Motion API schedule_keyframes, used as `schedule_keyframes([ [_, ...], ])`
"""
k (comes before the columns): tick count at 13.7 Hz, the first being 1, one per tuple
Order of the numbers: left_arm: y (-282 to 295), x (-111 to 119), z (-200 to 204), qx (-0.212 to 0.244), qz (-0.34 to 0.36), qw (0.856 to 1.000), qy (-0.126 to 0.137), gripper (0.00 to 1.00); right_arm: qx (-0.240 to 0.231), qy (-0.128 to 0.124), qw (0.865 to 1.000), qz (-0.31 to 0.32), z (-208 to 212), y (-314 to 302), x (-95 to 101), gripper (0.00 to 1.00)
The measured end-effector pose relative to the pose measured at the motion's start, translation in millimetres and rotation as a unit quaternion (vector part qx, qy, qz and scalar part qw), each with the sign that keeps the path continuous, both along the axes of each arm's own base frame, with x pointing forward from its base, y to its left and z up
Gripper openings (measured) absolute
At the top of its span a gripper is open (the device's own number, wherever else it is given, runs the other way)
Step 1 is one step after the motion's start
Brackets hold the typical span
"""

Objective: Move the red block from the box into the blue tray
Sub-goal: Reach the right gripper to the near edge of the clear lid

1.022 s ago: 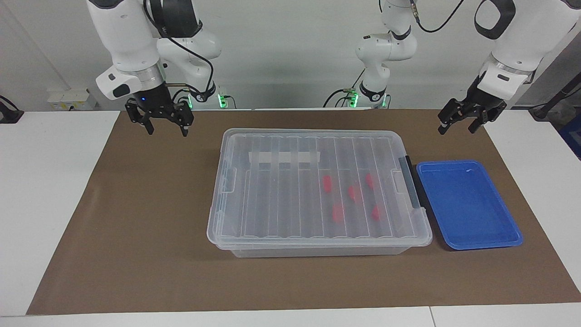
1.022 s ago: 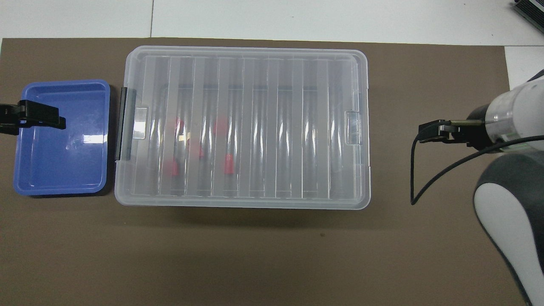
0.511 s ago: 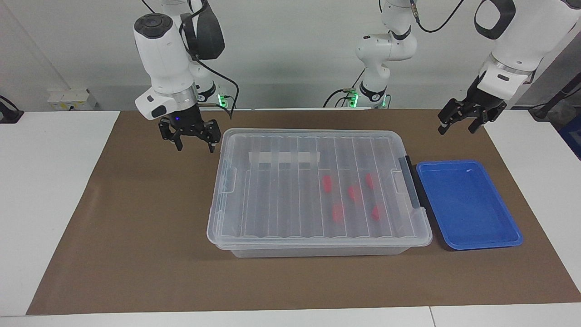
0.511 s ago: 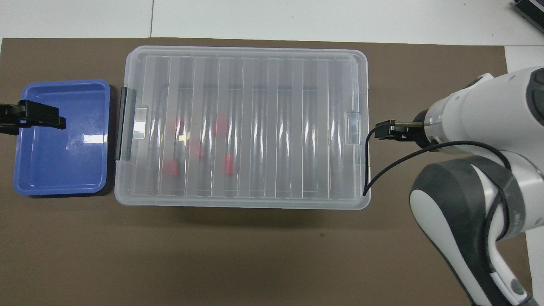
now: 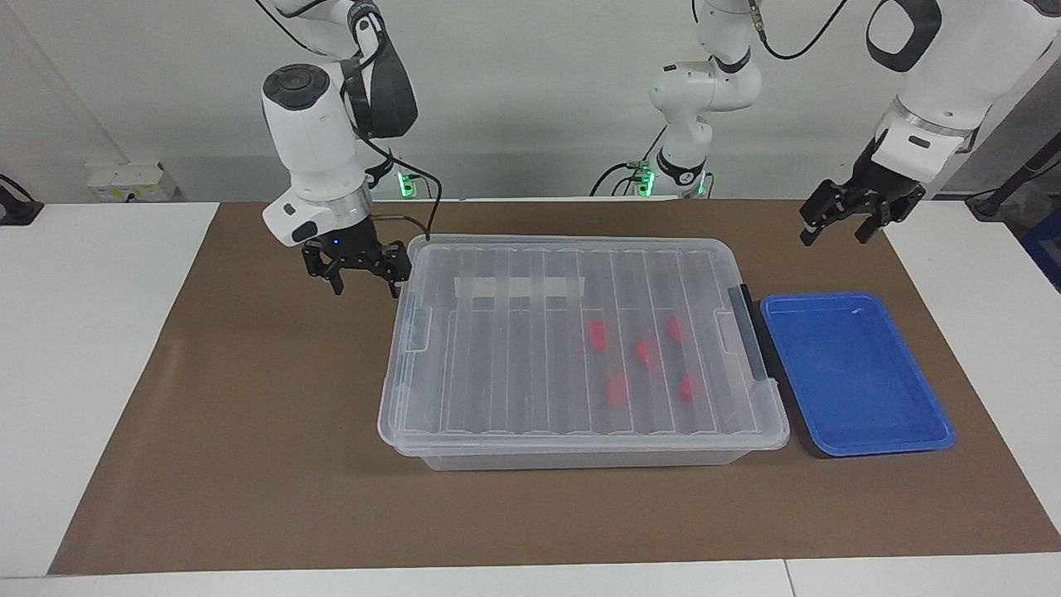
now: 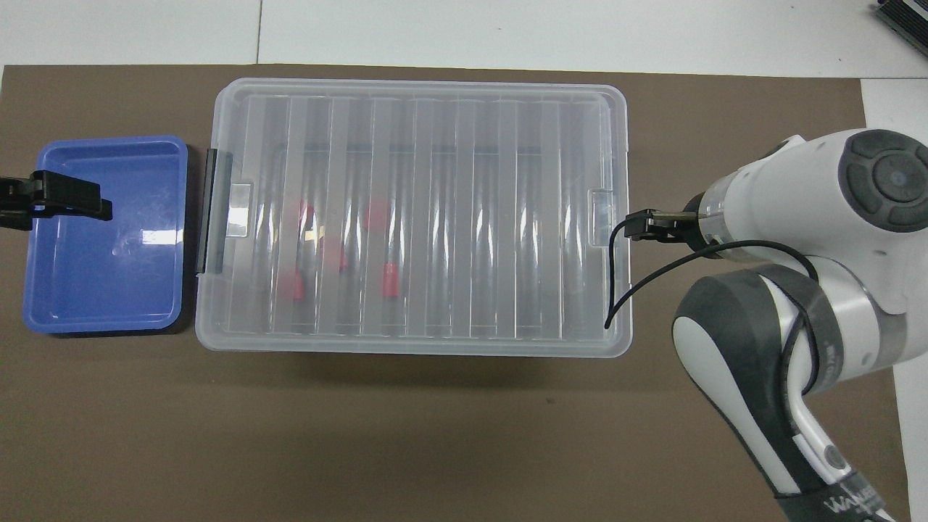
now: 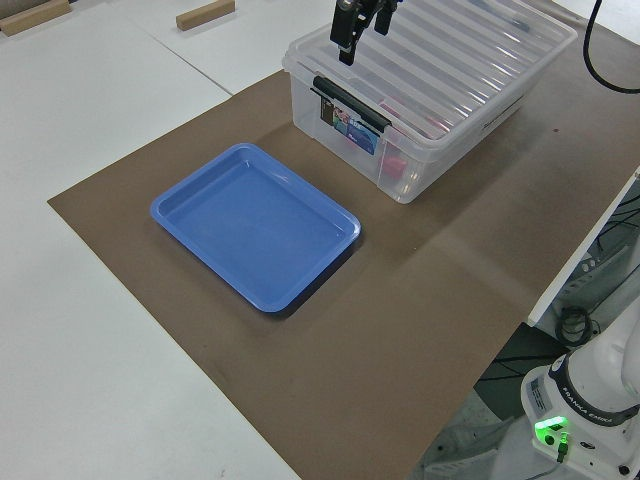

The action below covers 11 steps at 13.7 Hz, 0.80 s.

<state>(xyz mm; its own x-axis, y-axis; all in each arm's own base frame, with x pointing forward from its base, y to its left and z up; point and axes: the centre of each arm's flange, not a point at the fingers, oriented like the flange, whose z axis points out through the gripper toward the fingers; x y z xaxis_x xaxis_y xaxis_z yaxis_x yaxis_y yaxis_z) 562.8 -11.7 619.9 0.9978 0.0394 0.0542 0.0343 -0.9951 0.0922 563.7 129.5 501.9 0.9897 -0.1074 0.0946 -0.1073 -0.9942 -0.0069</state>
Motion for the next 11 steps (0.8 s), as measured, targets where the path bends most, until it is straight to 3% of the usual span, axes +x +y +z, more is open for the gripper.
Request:
schedule_keyframes([
  [11, 0.0, 0.0, 0.0, 0.0, 0.0, 1.0, 0.0, 1.0, -0.005, 0.019, 0.999, 0.027, -28.8, 28.7, -10.9, 0.96],
])
